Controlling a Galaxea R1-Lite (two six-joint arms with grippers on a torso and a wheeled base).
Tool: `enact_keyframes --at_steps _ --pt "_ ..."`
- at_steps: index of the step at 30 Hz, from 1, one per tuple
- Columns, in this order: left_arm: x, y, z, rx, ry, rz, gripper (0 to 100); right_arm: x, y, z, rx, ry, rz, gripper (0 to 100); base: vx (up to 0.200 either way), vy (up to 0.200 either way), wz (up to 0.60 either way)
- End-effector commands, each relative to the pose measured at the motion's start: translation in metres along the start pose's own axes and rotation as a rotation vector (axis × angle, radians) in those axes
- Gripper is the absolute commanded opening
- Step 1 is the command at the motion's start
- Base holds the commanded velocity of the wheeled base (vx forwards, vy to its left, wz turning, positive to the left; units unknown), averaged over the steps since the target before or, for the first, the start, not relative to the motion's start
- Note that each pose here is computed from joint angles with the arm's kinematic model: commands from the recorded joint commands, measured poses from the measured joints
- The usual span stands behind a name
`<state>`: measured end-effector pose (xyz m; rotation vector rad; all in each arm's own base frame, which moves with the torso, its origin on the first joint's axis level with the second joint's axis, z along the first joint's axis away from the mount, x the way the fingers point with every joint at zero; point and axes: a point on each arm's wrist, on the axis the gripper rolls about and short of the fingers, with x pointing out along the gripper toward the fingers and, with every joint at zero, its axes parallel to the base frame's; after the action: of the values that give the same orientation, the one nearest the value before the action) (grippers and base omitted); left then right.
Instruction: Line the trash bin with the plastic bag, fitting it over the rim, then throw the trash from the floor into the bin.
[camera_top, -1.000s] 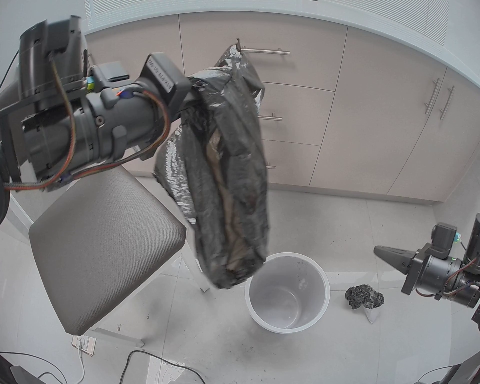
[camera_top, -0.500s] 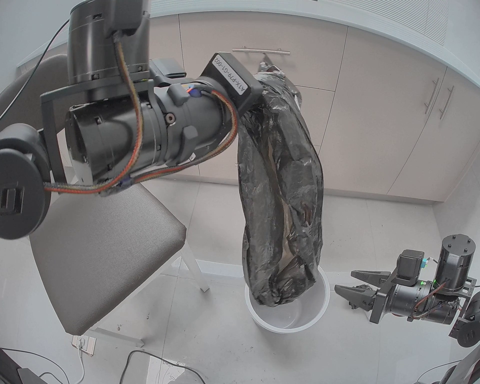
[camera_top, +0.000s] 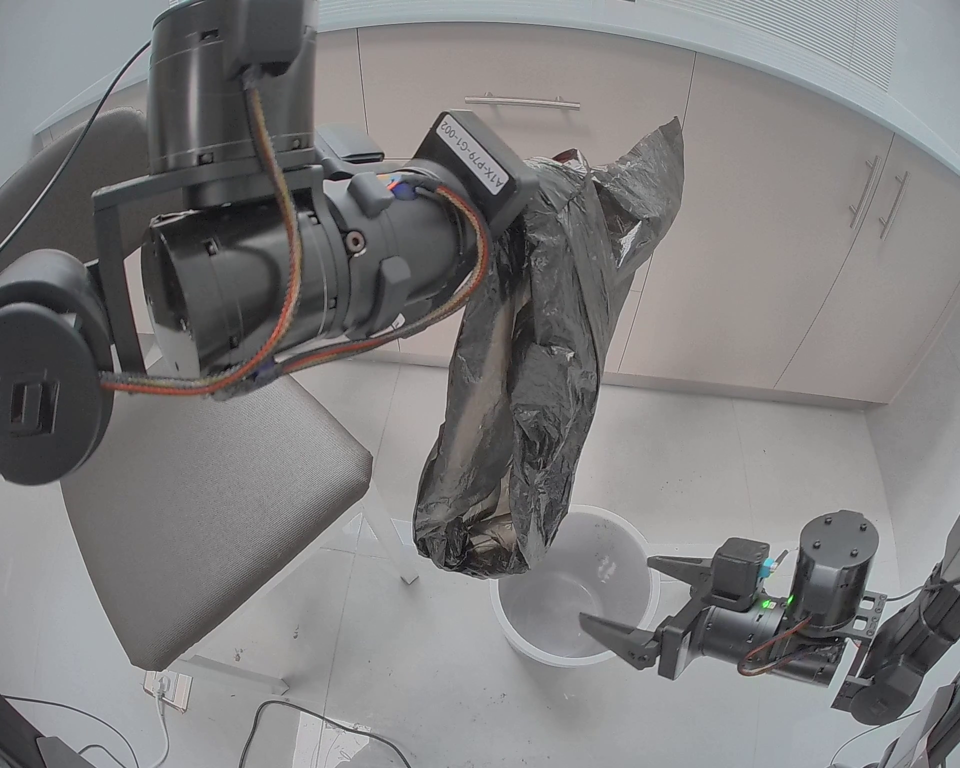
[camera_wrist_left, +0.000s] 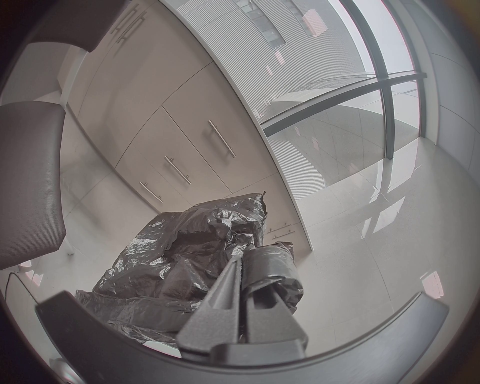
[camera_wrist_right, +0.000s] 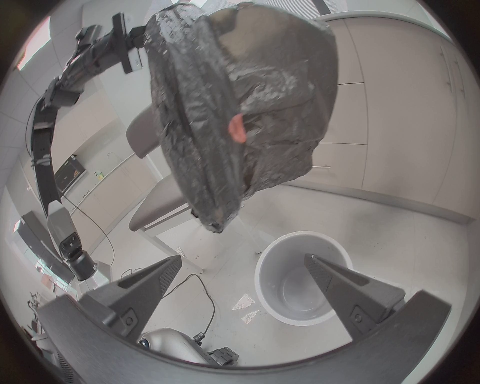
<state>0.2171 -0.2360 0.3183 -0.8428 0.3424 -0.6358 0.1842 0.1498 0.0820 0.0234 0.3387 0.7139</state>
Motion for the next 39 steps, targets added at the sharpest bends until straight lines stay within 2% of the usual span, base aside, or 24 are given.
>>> enact_keyframes --at_steps 1,8,12,22,32,39 --pt "0.001 0.002 0.001 -0.003 -0.002 0.007 0 0.016 0.020 -0.014 -0.033 0.049 0.046 100 0.000 0.000 0.00" --pt "0.002 0.004 0.000 -0.002 0.000 0.012 0 0.022 0.030 -0.008 -0.077 0.006 0.020 100 0.000 0.000 0.00" --pt "0.005 0.006 -0.002 -0.001 0.006 0.019 0 0.047 0.022 0.019 -0.095 -0.119 -0.079 100 0.000 0.000 0.00" --pt "0.006 0.007 -0.004 0.000 0.012 0.020 0 0.075 0.014 0.048 -0.126 -0.240 -0.166 100 0.000 0.000 0.00" --pt "0.008 0.011 -0.007 0.002 0.024 0.030 0 0.071 0.011 0.062 -0.198 -0.288 -0.231 100 0.000 0.000 0.00" --pt "0.011 0.017 -0.007 0.004 0.026 0.047 0 0.066 0.012 0.068 -0.207 -0.308 -0.247 100 0.000 0.000 0.00"
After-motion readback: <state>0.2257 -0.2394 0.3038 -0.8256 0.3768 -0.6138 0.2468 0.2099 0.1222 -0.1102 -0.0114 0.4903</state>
